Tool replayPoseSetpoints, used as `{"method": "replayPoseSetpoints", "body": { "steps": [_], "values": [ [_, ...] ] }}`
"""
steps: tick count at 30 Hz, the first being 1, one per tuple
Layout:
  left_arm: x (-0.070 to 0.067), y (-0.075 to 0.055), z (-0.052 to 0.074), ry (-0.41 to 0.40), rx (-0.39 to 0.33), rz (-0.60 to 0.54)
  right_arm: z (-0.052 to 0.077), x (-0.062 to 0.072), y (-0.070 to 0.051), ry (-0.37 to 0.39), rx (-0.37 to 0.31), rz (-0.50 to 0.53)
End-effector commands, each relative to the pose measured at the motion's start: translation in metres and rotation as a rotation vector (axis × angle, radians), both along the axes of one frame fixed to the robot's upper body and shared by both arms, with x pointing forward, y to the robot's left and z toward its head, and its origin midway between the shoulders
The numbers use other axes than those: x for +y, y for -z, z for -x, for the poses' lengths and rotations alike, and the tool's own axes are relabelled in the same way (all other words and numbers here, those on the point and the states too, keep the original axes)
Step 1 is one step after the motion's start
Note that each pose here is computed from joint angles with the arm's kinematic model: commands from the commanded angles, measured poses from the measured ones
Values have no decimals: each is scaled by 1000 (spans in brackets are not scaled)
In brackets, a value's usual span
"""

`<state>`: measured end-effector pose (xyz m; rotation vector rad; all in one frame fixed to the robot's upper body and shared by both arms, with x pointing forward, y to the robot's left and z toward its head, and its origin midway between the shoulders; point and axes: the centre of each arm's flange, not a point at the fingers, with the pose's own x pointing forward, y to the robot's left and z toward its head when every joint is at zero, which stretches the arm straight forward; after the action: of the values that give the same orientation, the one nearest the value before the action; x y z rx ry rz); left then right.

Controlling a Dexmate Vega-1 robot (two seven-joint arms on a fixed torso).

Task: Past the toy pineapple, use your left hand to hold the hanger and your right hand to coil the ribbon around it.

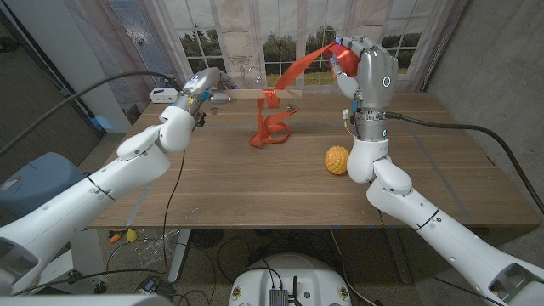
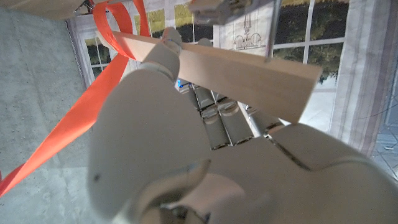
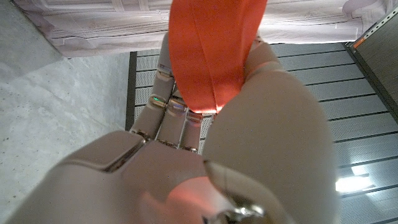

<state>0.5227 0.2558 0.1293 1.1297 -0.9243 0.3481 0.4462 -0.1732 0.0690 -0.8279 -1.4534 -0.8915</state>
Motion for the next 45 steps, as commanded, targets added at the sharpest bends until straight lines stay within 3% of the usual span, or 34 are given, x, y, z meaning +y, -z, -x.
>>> {"method": "replayPoseSetpoints", "body": {
  "steps": [1,9,22,36,45],
  "values": [
    [-10,-5,-4,41,-181,74,26,-11,49,16,16,-115],
    [-16,-15,-3,82,-203,88,19,-22,72,25,99,-190],
    [-19,-24,6,174,-190,120,-12,-27,102,-23,274,-270],
    [-21,-27,16,278,-163,153,-51,-28,116,-59,438,-283],
    [-22,-27,21,347,-107,151,-74,-29,116,-70,505,-287]
  ]
}}
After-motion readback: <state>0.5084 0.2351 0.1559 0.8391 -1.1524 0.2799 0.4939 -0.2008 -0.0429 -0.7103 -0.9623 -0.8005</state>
